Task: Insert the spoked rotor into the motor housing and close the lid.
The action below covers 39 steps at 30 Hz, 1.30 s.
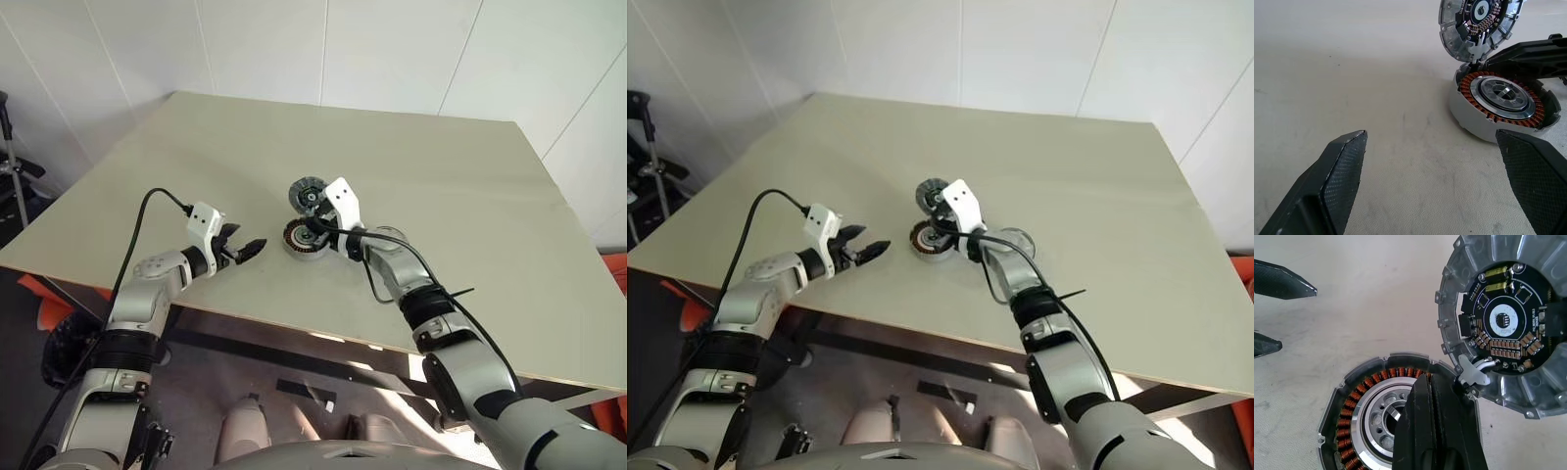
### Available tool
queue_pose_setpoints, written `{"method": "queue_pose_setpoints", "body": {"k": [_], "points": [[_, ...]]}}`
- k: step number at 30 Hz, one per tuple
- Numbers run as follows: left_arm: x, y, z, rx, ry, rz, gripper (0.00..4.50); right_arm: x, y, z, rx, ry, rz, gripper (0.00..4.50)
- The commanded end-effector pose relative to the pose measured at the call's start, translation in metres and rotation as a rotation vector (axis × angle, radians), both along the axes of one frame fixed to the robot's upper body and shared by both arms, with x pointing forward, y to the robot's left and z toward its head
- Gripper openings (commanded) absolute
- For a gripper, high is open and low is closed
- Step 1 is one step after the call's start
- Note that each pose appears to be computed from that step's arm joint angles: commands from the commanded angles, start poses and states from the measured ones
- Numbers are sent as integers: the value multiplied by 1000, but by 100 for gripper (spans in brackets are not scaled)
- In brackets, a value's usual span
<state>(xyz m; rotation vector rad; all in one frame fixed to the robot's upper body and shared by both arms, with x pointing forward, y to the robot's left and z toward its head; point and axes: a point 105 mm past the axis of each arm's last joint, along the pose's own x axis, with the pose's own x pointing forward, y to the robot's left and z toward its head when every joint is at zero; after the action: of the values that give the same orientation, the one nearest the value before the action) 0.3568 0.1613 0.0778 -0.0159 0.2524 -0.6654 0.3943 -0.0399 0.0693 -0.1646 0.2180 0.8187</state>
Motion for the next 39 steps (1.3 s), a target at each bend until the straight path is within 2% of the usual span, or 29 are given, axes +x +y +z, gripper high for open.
{"method": "queue_pose_setpoints", "body": {"k": [1, 10, 21, 28, 33, 39], "points": [[5, 6, 16, 10, -60, 16, 447, -2, 2, 9, 25, -31, 3, 1], [5, 6, 16, 12, -62, 16, 447, -7, 1, 4, 17, -14, -1, 1], [5, 6, 15, 15, -57, 12, 447, -8, 17, 39, 68, -97, 60, 1], [4, 6, 14, 15, -56, 12, 447, -10, 16, 23, 43, -58, 50, 1], [3, 5, 15, 32, -60, 2, 447, -12, 14, 1, 18, -5, 38, 1], [5, 4, 17, 36, -67, 3, 447, -2, 8, 11, 20, -32, 10, 1]]}}
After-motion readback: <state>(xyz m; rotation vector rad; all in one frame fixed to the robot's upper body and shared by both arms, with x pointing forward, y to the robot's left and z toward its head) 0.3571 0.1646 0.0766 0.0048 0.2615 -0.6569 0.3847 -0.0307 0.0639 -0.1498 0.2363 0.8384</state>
